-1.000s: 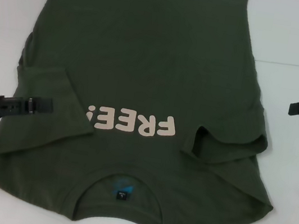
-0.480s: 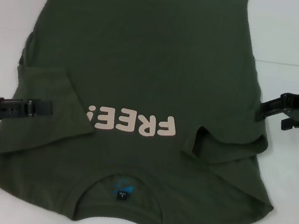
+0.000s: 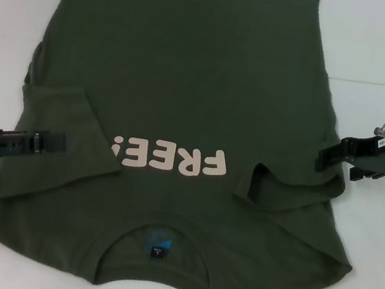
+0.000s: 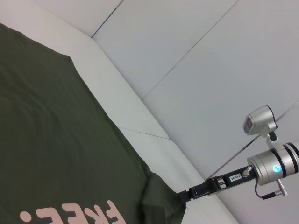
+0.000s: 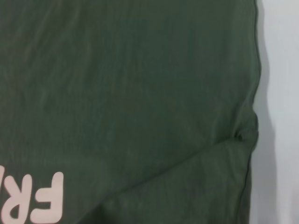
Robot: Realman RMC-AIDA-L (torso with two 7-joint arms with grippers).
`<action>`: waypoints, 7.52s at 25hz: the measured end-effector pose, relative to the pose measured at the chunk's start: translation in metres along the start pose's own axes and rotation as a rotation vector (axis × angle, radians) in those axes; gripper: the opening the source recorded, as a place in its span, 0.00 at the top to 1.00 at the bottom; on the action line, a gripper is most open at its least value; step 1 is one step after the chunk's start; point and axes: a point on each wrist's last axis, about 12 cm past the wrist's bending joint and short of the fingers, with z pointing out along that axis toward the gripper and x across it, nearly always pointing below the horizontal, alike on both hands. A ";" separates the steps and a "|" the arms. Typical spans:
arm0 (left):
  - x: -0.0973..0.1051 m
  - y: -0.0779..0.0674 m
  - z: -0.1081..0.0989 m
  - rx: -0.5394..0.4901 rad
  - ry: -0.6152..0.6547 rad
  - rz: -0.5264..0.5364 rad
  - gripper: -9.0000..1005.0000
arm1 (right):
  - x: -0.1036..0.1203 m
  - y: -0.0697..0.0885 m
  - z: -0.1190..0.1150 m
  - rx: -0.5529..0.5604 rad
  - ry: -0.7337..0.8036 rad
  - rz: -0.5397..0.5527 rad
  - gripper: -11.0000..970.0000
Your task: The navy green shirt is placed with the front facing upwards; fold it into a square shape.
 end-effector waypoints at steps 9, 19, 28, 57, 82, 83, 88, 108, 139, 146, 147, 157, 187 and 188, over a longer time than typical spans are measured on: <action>0.001 0.000 0.001 -0.001 -0.002 0.003 0.16 | -0.001 0.001 0.007 0.014 -0.034 -0.007 0.26; 0.000 0.001 0.001 -0.008 -0.004 0.004 0.16 | 0.002 0.000 0.014 0.022 -0.046 -0.004 0.35; 0.000 0.001 0.001 -0.011 -0.005 0.005 0.16 | 0.000 0.003 0.014 0.045 -0.042 -0.045 0.56; 0.001 0.003 0.002 -0.017 -0.012 -0.004 0.16 | -0.016 0.006 0.015 -0.084 -0.275 0.057 0.91; 0.001 0.005 0.008 -0.022 -0.017 -0.015 0.16 | -0.004 0.003 0.025 -0.219 -0.397 0.095 0.53; 0.001 0.006 0.008 -0.022 -0.018 -0.016 0.16 | -0.003 0.002 0.024 -0.232 -0.406 0.103 0.50; 0.001 0.006 0.007 -0.025 -0.021 -0.033 0.16 | 0.007 -0.011 0.020 -0.320 -0.476 0.137 0.40; -0.009 0.016 -0.035 -0.334 0.224 -0.325 0.16 | 0.117 -0.087 -0.019 -0.683 -0.777 0.099 0.02; -0.016 0.035 -0.006 -0.629 0.405 -0.245 0.16 | 0.119 -0.087 -0.015 -0.670 -0.763 0.093 0.02; -0.016 0.036 -0.004 -0.646 0.416 -0.232 0.16 | 0.118 -0.086 -0.015 -0.673 -0.760 0.092 0.02; -0.016 0.036 -0.004 -0.646 0.417 -0.232 0.16 | 0.118 -0.086 -0.014 -0.673 -0.759 0.091 0.02; -0.015 0.036 0.002 -0.636 0.424 -0.234 0.16 | 0.117 -0.085 -0.013 -0.669 -0.750 0.090 0.02; -0.018 0.039 0.007 -0.662 0.448 -0.218 0.16 | 0.113 -0.082 -0.012 -0.664 -0.742 0.077 0.03; -0.018 0.039 0.008 -0.660 0.449 -0.219 0.16 | 0.113 -0.082 -0.012 -0.664 -0.742 0.077 0.03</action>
